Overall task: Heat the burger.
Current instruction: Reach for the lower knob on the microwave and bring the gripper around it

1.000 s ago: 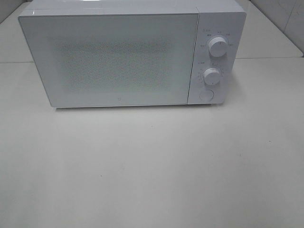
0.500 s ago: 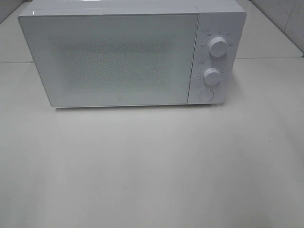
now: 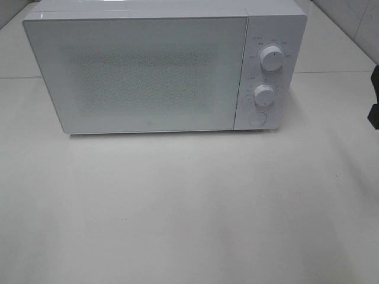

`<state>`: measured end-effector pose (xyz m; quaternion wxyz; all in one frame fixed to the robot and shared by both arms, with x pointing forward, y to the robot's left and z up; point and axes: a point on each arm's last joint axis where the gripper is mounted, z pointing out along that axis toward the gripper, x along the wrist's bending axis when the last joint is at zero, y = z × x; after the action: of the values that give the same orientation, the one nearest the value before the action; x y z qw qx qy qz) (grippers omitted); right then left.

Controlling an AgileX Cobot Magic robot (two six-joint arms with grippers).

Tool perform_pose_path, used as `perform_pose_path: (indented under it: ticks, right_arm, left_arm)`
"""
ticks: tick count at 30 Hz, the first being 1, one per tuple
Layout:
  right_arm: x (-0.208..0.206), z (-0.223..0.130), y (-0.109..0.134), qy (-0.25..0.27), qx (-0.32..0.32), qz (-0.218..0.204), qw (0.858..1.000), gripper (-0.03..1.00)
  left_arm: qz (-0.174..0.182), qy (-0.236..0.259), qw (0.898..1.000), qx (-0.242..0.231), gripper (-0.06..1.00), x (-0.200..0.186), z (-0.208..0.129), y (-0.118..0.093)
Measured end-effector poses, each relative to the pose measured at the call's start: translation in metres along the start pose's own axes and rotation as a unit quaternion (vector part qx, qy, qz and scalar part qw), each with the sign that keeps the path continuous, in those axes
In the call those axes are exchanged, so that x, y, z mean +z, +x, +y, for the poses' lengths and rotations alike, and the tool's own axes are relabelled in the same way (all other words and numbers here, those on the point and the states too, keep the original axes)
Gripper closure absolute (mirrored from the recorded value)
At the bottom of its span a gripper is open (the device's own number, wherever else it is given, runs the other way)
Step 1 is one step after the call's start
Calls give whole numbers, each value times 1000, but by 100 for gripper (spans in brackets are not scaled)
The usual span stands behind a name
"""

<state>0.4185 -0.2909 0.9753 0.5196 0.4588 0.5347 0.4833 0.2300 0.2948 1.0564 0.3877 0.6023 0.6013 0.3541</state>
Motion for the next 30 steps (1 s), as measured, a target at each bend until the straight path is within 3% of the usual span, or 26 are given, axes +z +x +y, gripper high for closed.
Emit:
perform_pose_path:
  ticks: [5,6,17,30]
  right_arm:
    - [10,-14,11,21,-1,19,1000,19]
    - [14,-17,23,31,-1,39,999,20]
    - [47,-46,76,99,19,74,992,20]
    - [90,-60,112,99,35,93,990,20]
  left_arm:
    - [0,0,1000,0,-4,0,0,0]
    - [0,0,1000,0,-4,0,0,0]
    - [0,0,1000,0,-4,0,0,0]
    - [0,0,1000,0,-4,0,0,0]
